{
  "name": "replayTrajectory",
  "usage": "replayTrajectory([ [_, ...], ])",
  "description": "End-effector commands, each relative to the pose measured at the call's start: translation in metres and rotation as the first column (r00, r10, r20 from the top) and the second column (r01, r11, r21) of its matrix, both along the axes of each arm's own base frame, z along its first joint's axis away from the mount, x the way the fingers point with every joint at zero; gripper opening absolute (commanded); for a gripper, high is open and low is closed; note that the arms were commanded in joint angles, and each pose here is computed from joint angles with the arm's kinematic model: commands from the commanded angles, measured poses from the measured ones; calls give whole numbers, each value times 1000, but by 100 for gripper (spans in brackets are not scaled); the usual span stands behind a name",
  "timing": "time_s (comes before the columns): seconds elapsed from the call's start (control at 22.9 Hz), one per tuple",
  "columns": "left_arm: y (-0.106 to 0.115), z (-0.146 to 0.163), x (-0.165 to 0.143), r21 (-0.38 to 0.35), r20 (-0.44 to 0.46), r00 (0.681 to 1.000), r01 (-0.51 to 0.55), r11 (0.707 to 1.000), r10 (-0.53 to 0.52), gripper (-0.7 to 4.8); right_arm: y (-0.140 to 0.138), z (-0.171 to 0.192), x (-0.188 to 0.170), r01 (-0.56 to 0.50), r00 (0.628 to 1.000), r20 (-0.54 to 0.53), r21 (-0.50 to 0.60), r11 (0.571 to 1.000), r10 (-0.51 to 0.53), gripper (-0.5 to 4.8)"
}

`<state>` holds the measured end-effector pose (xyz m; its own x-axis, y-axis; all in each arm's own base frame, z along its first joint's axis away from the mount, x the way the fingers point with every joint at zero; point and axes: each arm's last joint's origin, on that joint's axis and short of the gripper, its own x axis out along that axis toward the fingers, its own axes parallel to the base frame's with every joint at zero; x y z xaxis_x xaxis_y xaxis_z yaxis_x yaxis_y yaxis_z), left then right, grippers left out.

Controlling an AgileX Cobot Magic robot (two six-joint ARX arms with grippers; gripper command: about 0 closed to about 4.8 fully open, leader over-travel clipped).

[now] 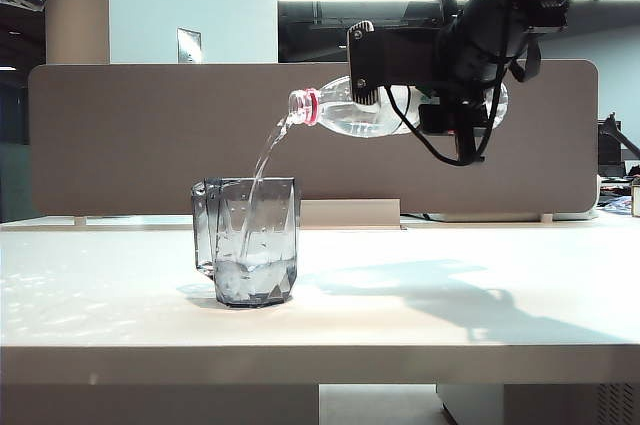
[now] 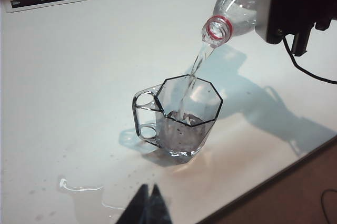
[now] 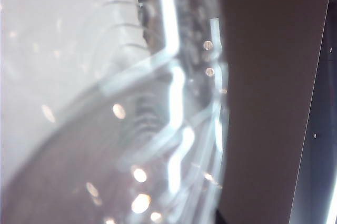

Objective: Pick up the mineral water bottle on the table and pour water into the mug until it's half full.

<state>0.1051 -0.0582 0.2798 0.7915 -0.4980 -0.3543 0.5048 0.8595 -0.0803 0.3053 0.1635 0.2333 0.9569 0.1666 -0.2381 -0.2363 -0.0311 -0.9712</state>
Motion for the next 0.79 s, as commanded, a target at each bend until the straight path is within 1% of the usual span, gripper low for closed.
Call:
replayTrajectory([
  [0.04,0,2,0,-8,16,1000,0,1000,0,-5,0,10,0,-5,998,60,13,1000,4,202],
  [0.17,0,2,0,-8,16,1000,0,1000,0,-5,0,11,0,-8,998,65,-11,1000,9,202],
  [0.39,0,2,0,-8,16,1000,0,1000,0,-5,0,12,1,-8,997,80,-4,1000,9,202],
  [0.57,0,2,0,-8,16,1000,-1,1000,1,-5,1,17,1,-9,992,126,15,1000,7,202],
  [0.79,0,2,0,-8,16,1000,-1,1000,1,-5,1,18,1,-8,991,131,18,1000,6,202],
])
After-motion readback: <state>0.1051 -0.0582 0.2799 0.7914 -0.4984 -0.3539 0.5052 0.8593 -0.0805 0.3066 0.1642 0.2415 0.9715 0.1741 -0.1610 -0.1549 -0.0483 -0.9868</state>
